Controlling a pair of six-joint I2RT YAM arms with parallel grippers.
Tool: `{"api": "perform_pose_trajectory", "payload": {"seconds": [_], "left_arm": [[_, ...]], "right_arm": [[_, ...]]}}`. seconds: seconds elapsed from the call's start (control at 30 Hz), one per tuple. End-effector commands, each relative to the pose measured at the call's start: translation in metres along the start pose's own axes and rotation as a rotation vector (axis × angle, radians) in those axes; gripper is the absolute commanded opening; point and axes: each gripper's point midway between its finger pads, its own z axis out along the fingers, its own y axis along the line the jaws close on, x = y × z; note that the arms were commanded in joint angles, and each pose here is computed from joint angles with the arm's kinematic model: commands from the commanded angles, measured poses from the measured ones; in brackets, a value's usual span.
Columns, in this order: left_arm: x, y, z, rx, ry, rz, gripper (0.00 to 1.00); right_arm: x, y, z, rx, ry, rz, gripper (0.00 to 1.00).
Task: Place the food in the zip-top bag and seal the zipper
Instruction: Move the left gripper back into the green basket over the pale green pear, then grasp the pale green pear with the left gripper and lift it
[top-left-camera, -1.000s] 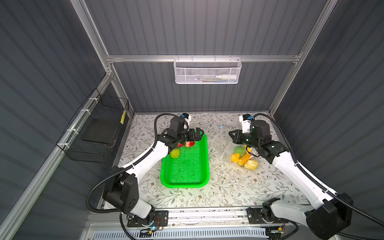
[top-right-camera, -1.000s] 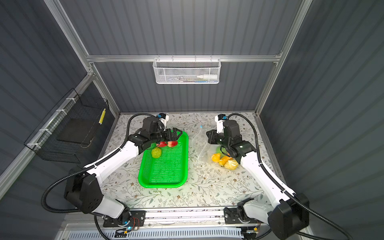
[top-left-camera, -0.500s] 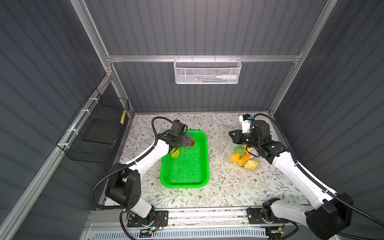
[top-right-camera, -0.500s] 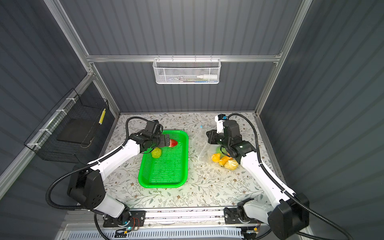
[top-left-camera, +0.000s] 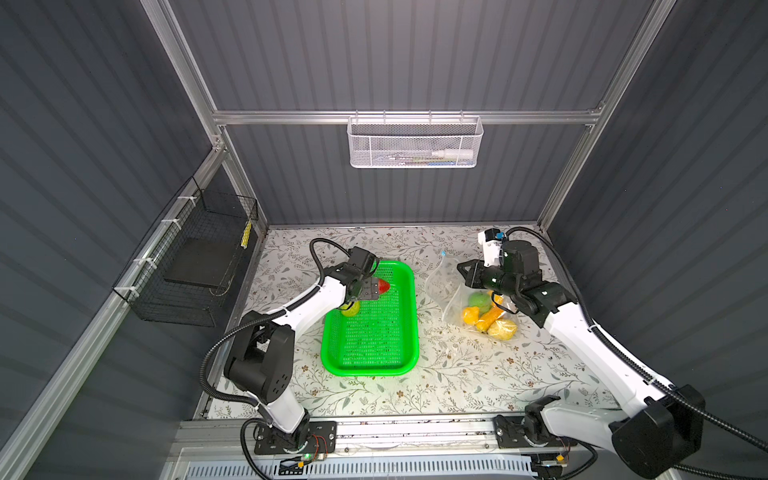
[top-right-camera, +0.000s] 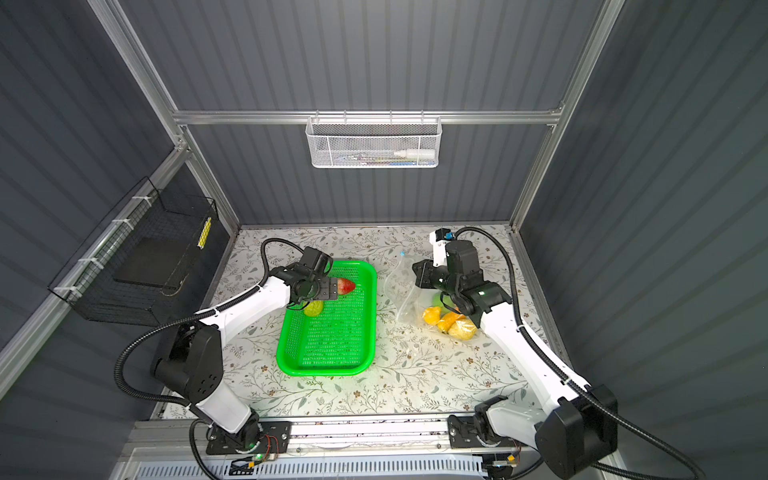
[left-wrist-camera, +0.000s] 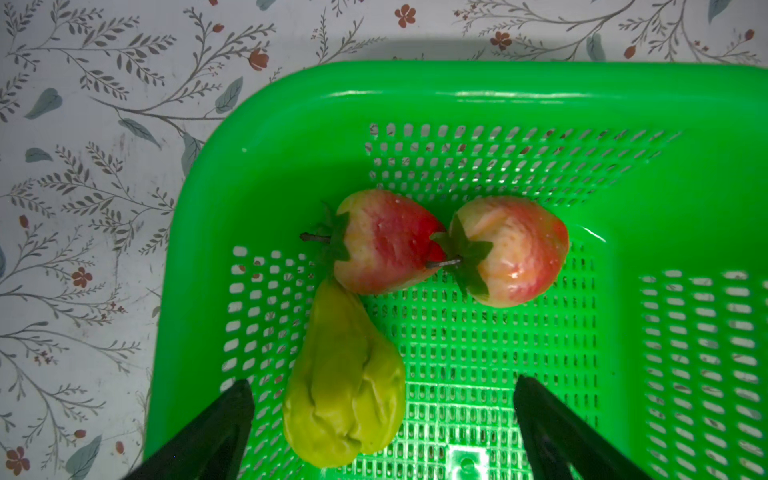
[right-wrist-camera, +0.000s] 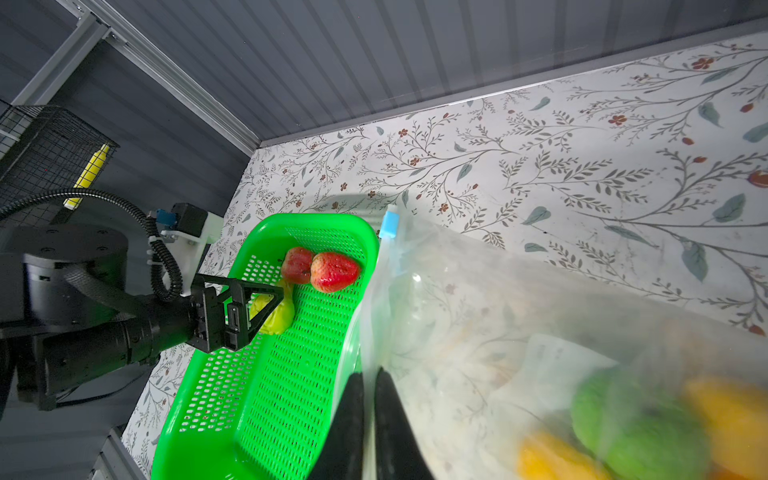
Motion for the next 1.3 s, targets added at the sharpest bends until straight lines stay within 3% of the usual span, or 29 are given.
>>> {"api": "perform_pose_trajectory", "payload": {"seconds": [0.0,0.33,0.7,1.27], "left_arm": [[0.011,0.006,0.010,-0.032,0.038,-0.015,1.00],[0.027,-0.002,0.028,-0.005,0.098,-0.024,1.00],[0.031,-0.039,0.028,0.196,0.127,-0.079,1.00],[0.051,-0.007,0.047,0.007,0.173,-0.004,1.00]], "right_arm": [[-0.004,0.005,0.000,-0.010,-0.005,-0.005,0.11],[-0.002,0.003,0.000,-0.004,0.001,-0.005,0.11],[-0.002,0.003,0.001,-0.001,0.002,-0.003,0.11],[0.000,0.002,0.000,-0.001,0.003,-0.004,0.11]]}}
